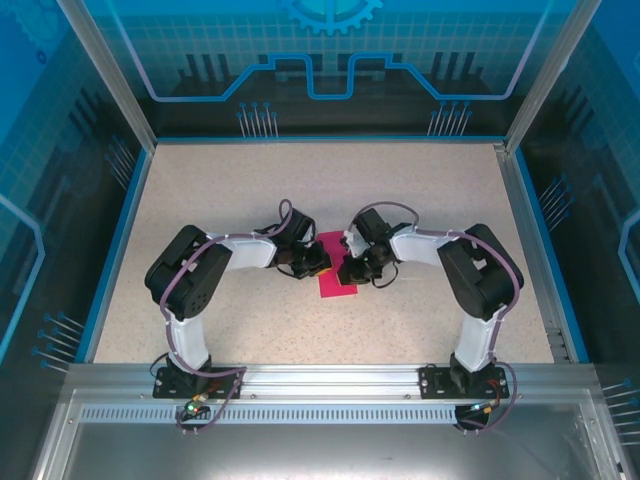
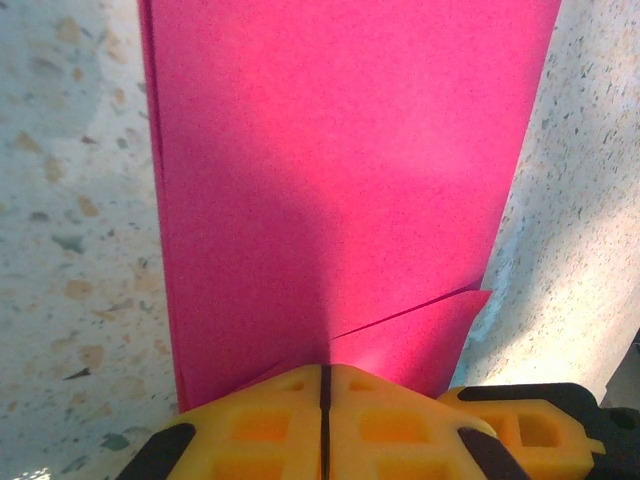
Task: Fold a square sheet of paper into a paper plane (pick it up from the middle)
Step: Fold the triangle a second time at the center of the table.
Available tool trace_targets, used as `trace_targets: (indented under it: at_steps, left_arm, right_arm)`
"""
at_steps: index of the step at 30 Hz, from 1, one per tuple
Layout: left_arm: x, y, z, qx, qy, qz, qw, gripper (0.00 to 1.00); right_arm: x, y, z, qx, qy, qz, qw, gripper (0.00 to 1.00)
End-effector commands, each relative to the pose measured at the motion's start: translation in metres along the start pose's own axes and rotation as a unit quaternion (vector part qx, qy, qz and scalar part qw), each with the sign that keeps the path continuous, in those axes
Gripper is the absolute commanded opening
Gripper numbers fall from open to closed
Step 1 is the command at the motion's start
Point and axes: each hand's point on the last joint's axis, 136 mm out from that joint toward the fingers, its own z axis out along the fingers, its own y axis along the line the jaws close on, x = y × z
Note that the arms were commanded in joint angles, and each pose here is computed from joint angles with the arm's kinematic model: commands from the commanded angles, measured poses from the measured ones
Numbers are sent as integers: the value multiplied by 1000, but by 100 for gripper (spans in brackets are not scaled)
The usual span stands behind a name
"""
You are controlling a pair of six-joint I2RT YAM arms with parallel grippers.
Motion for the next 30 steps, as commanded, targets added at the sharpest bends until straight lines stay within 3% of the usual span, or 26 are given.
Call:
trace_targets:
  at_steps: [1,10,20,30]
  left_arm:
    - [4,50,12,-91,0,-33,995,10]
    - [5,50,13,-92,2,-30,995,10]
    - [5,49,12,-88,1,-27,996,10]
    - [5,49,12,-89,2,-29,996,10]
  right_arm:
    - [34,-16,-2,13,37,36,999,9]
    - [64,-27,-18,6,29,56,998,9]
    - [8,7,-39,-8,-38,15,999,10]
    - [-12,-4,-9,23,-7,23,999,9]
